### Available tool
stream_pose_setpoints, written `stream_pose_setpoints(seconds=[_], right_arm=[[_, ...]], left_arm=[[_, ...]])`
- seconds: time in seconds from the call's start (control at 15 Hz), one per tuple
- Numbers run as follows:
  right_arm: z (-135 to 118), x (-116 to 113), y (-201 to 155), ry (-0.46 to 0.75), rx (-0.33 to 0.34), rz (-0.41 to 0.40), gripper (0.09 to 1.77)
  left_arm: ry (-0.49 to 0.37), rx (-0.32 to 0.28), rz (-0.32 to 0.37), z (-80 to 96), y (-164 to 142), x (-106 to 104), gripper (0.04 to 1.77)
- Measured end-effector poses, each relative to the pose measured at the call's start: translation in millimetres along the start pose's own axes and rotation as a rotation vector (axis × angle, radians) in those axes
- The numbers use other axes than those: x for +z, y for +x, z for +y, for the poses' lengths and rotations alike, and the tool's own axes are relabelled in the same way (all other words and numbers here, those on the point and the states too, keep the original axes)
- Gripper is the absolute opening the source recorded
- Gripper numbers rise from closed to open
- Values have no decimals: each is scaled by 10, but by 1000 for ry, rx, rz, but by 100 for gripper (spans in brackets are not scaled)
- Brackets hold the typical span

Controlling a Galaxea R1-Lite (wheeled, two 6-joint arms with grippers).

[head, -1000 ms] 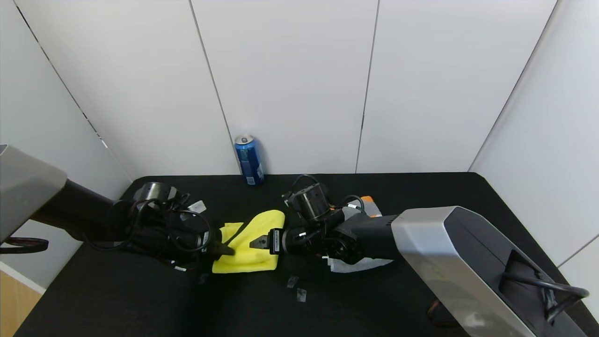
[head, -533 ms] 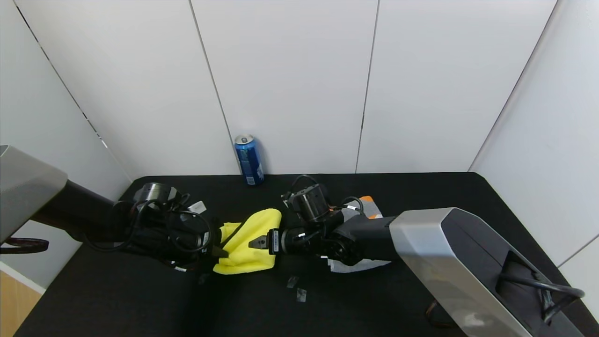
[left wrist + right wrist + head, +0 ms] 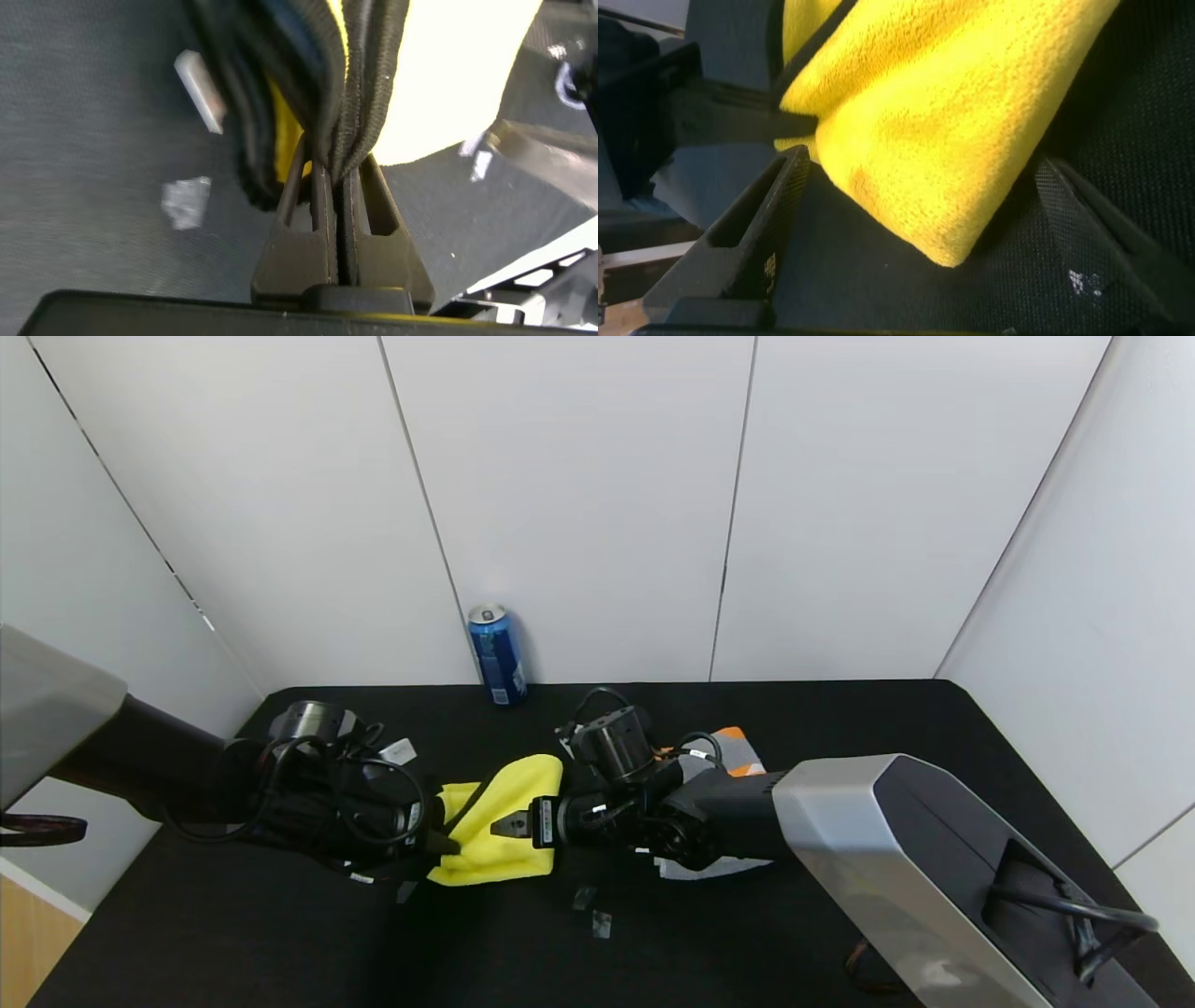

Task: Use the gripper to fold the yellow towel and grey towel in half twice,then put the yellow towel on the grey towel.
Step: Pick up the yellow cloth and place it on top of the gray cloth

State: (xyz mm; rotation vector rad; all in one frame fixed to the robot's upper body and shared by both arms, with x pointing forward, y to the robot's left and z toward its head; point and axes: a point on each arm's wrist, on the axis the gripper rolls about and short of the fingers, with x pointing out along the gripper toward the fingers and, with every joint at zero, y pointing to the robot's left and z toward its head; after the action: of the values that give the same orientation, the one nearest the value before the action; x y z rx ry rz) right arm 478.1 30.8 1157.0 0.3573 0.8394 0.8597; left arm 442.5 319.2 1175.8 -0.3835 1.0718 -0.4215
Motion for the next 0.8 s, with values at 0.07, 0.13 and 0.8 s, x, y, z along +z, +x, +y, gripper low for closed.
stream_pose_setpoints(seconds=[0.07, 0.13, 0.8], right_arm=[[-3, -3, 3, 0, 0, 1, 171], [-7, -7, 7, 0, -1, 2, 171], [-15, -6, 19, -14, 11, 1, 32]], left_arm=[[6, -5, 4, -34, -1, -16, 14], [12, -8, 6, -62, -5, -28, 14], [19, -11, 1, -92, -33, -34, 14]])
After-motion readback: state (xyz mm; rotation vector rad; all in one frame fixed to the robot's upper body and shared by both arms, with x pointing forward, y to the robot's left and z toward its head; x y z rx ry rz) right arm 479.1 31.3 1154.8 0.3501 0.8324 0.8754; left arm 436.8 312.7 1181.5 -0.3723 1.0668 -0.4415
